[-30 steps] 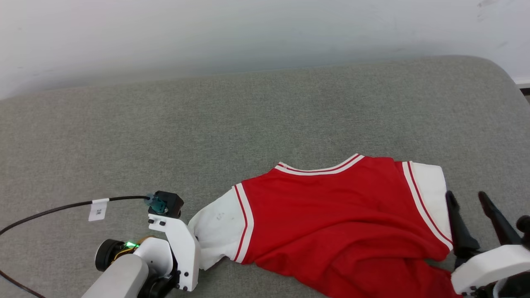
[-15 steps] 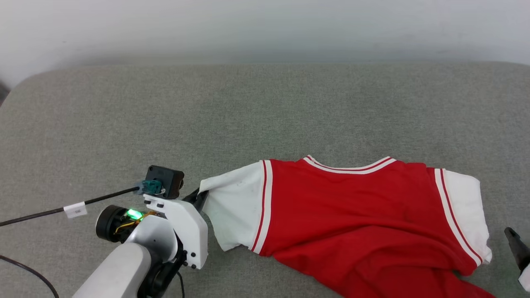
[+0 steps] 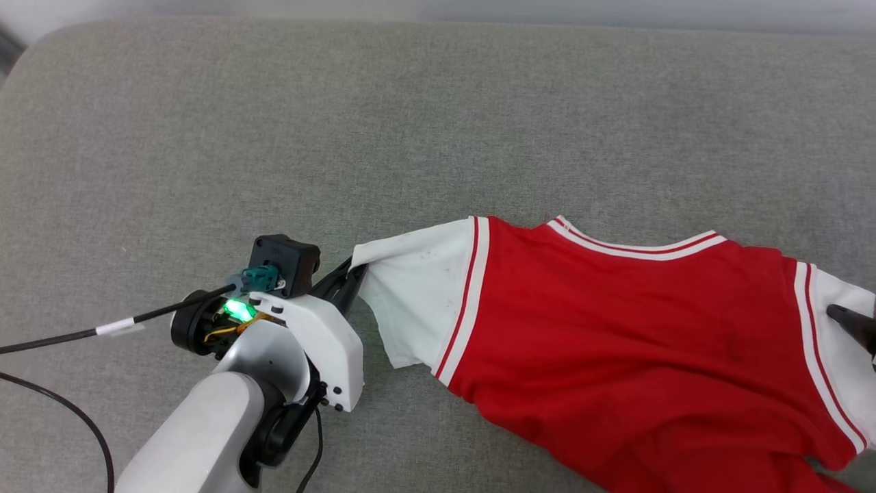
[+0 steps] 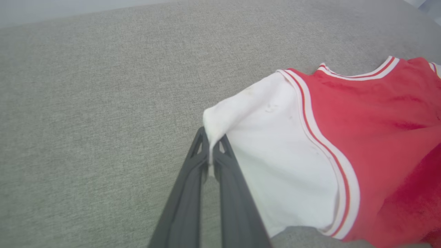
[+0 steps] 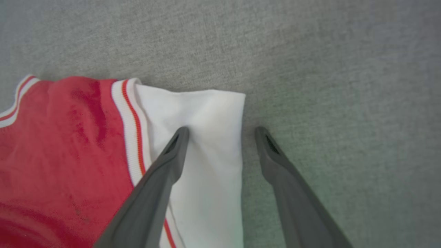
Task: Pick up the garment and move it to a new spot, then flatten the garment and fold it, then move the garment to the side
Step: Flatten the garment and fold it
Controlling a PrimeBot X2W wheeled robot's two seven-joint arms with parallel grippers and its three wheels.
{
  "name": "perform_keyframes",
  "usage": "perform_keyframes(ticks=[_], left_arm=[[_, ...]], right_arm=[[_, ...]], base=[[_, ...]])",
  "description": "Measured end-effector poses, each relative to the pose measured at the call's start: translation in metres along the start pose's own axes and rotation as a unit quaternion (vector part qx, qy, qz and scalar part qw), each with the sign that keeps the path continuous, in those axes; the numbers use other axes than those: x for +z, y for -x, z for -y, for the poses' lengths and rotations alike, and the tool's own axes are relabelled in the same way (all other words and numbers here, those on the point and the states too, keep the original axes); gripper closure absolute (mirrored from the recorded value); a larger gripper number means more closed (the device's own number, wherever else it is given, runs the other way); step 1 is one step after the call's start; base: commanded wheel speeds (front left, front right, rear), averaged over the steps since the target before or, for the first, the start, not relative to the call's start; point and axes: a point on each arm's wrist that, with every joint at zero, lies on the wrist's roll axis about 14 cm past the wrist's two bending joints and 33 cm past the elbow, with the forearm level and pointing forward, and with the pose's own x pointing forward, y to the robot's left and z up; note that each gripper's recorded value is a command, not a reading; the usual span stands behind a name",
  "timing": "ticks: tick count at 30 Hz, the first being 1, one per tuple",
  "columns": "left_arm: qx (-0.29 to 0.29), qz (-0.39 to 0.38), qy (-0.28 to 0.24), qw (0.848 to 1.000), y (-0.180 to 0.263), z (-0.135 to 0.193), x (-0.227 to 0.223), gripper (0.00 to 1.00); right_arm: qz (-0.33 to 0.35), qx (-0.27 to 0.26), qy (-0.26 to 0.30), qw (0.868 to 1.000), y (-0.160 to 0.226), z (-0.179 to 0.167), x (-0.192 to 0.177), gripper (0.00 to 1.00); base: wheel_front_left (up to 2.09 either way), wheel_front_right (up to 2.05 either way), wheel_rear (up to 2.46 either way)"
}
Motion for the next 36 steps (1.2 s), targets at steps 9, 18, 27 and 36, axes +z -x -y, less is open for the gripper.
perform_keyframes(ticks=[9, 18, 27, 36], left_arm=[[0.019, -0.007, 0.008, 1.000, 0.002, -0.013, -0.009, 1.00], [0.050, 0.050, -0.008, 0.997, 0.017, -0.027, 0.023, 1.00], [0.082, 0.152, -0.041, 0.984, 0.047, -0.046, 0.103, 1.00], [0.074, 0.239, -0.036, 0.968, 0.061, -0.040, 0.191, 1.00]], right_arm=[[-0.046, -0.002, -0.011, 0.999, -0.012, -0.008, -0.009, 1.00], [0.060, 0.009, 0.056, 0.997, 0.027, -0.030, 0.036, 1.00], [0.172, 0.035, 0.110, 0.978, 0.089, -0.060, 0.081, 1.00], [0.281, 0.063, 0.151, 0.946, 0.153, -0.092, 0.135, 1.00]], base=[[0.00, 0.00, 0.00], [0.00, 0.00, 0.00], [0.00, 0.00, 0.00], [0.00, 0.00, 0.00]])
